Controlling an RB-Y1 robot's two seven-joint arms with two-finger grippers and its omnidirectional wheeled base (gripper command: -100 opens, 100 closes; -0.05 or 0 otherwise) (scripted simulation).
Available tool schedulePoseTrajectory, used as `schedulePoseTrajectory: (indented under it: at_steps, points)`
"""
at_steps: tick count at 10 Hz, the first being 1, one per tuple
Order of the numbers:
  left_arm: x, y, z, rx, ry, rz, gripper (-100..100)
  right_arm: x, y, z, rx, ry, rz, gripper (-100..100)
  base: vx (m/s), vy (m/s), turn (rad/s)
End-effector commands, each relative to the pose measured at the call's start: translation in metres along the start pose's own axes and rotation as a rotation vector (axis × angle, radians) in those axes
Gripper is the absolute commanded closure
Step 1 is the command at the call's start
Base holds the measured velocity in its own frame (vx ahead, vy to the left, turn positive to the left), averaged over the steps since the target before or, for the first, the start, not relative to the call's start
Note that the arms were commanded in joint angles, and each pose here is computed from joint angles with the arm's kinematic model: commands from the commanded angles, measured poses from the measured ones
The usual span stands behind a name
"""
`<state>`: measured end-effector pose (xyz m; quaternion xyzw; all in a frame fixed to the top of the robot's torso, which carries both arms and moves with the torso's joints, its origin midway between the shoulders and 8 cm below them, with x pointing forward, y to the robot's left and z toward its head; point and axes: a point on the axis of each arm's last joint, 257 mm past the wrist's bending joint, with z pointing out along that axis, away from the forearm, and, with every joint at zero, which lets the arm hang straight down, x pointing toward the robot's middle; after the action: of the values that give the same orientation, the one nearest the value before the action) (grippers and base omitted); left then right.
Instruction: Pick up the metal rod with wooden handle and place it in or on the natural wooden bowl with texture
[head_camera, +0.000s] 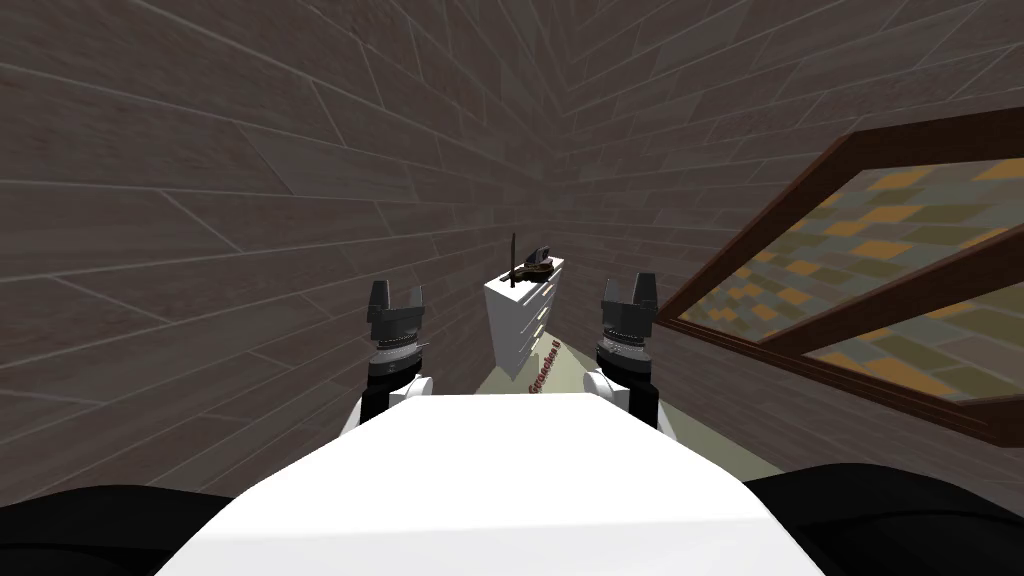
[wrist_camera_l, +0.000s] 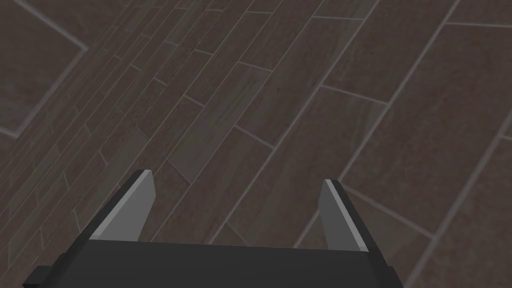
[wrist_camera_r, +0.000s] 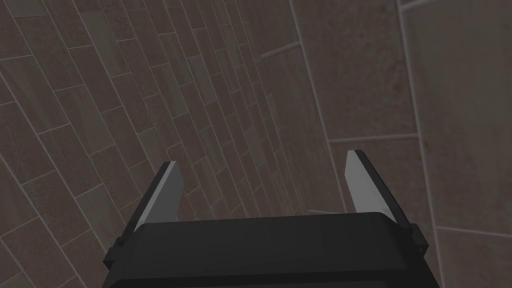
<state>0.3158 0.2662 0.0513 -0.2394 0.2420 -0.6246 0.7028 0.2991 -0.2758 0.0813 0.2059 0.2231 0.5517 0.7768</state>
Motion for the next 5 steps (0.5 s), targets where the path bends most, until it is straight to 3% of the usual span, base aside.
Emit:
schedulePoseTrajectory:
  at_steps: [1, 5]
  points:
    - [0.000, 0.000, 0.000, 0.000, 0.000, 0.000, 0, 0.004, -0.004, 0.004, 0.005, 0.036, 0.020, -100, -0.020, -0.053, 0.001]
    - [0.000, 0.000, 0.000, 0.000, 0.000, 0.000, 0, 0.005, -0.021, 0.017, 0.043, 0.076, 0.103, -100, -0.050, -0.117, 0.015]
